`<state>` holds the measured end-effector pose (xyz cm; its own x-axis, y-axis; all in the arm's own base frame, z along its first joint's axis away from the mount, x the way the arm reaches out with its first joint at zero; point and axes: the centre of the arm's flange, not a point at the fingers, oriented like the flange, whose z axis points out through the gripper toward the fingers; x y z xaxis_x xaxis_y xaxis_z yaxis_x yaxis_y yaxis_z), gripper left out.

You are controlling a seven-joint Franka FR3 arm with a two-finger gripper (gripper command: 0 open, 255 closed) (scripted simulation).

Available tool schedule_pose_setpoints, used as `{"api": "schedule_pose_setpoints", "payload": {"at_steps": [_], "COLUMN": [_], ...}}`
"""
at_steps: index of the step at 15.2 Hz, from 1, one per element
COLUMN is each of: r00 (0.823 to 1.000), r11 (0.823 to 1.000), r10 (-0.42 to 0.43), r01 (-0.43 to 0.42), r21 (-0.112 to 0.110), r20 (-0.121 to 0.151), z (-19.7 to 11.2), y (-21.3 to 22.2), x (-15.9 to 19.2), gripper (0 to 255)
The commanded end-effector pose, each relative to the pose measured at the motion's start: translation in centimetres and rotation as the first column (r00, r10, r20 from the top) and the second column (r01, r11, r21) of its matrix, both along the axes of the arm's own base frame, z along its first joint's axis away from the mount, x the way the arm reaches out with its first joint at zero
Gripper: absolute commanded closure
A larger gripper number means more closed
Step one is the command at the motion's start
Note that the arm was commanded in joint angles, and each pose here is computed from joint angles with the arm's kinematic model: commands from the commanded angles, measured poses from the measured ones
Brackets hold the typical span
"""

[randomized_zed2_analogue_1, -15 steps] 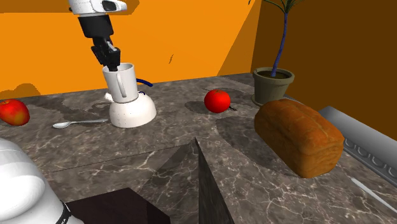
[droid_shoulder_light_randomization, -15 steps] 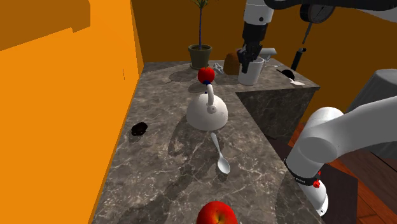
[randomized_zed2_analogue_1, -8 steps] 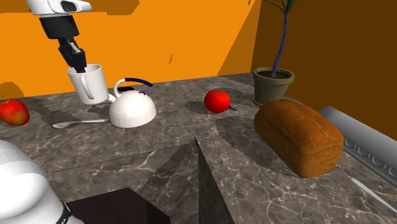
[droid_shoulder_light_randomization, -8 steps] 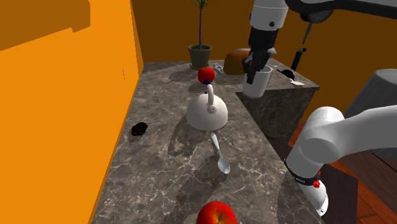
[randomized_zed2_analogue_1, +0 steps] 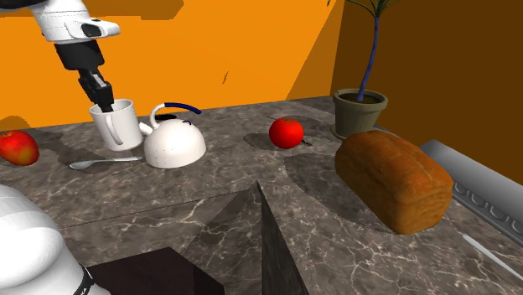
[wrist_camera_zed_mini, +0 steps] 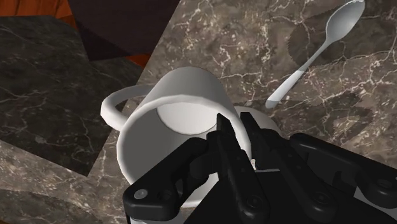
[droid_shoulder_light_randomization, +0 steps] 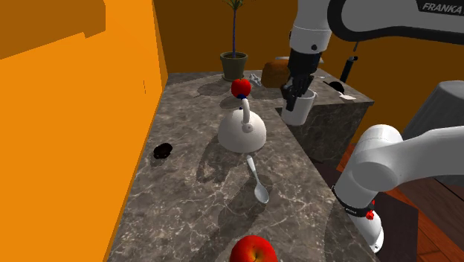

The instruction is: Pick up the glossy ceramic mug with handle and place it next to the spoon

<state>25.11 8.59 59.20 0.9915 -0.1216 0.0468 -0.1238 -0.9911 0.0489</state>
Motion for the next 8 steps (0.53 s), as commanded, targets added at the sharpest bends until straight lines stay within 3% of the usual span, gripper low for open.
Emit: {"api": "schedule_pose_setpoints", "payload": {"at_steps": [1,8], "r00": [1.000,1.000], "r11": [1.000,1.000], "r10": [0.000,0.000], "r01": [0.000,0.000], "r21": [0.000,0.000], "r20": [0.001,0.001], "z": [-1.0,-4.7], "y": [0.0,0.0], "x": [0.0,0.0], "gripper": [255,255]}}
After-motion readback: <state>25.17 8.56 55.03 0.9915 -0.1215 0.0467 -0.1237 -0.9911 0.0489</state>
